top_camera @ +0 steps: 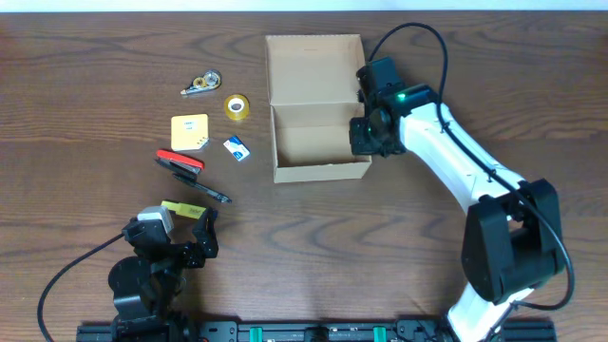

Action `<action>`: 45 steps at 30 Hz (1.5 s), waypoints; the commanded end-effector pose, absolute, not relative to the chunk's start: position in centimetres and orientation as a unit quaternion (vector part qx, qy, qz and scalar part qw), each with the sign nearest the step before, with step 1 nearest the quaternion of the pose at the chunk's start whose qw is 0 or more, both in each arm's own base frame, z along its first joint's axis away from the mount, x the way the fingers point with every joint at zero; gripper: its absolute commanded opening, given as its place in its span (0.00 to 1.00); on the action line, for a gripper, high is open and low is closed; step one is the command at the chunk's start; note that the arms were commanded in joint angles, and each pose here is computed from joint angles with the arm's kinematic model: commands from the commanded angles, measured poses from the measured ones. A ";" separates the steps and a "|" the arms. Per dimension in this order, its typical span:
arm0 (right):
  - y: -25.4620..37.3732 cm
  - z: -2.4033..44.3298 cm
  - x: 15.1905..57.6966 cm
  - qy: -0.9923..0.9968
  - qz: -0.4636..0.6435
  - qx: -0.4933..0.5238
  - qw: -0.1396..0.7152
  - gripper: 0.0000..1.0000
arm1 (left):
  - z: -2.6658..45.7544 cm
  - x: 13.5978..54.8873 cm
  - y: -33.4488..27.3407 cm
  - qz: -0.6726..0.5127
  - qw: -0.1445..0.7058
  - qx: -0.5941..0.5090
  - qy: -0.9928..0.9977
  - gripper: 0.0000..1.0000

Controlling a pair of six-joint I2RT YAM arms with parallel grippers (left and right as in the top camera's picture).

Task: Pack container
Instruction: 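Push the box's right side with the right gripper to align it, then release the box and hold the right gripper beside its right wall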

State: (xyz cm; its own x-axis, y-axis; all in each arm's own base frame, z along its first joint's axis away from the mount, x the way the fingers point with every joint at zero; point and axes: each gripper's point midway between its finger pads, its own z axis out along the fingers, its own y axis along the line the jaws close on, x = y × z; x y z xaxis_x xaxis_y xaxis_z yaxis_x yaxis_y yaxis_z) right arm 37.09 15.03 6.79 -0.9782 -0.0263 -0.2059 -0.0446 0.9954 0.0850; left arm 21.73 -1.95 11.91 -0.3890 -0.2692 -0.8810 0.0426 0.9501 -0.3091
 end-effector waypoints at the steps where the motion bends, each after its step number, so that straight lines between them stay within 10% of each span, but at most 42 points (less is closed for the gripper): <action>1: 14.9 6.2 36.1 0.996 0.013 -0.001 0.093 0.01 | 11.2 21.7 -1.9 -0.142 0.544 -0.073 0.824 0.95; 4: 15.0 6.2 35.9 0.996 0.005 -0.002 0.094 0.05 | 11.2 21.7 -1.9 -0.142 0.544 -0.073 0.824 0.95; 8: 15.0 6.2 35.9 0.996 0.004 -0.002 0.093 0.37 | 11.2 21.7 -1.9 -0.142 0.544 -0.073 0.824 0.95; 24: 15.1 6.8 36.3 0.995 0.009 -0.004 0.101 0.59 | 11.2 21.7 -1.9 -0.142 0.544 -0.073 0.824 0.95; 31: 15.8 12.7 37.7 0.988 0.030 -0.002 0.150 0.99 | 11.2 21.7 -1.9 -0.142 0.544 -0.073 0.824 0.95; 45: 8.4 19.2 36.9 0.980 0.024 0.068 0.184 0.99 | 11.2 21.7 -1.9 -0.142 0.544 -0.073 0.824 0.95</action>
State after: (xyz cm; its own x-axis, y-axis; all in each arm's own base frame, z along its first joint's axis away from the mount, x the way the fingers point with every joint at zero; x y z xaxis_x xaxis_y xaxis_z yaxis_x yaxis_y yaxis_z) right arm 37.04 9.81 20.21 -0.9156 0.1400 -0.3768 0.1101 0.9889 0.0999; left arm 21.73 -1.96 11.91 -0.3891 -0.2692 -0.8810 0.0429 0.9500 -0.3092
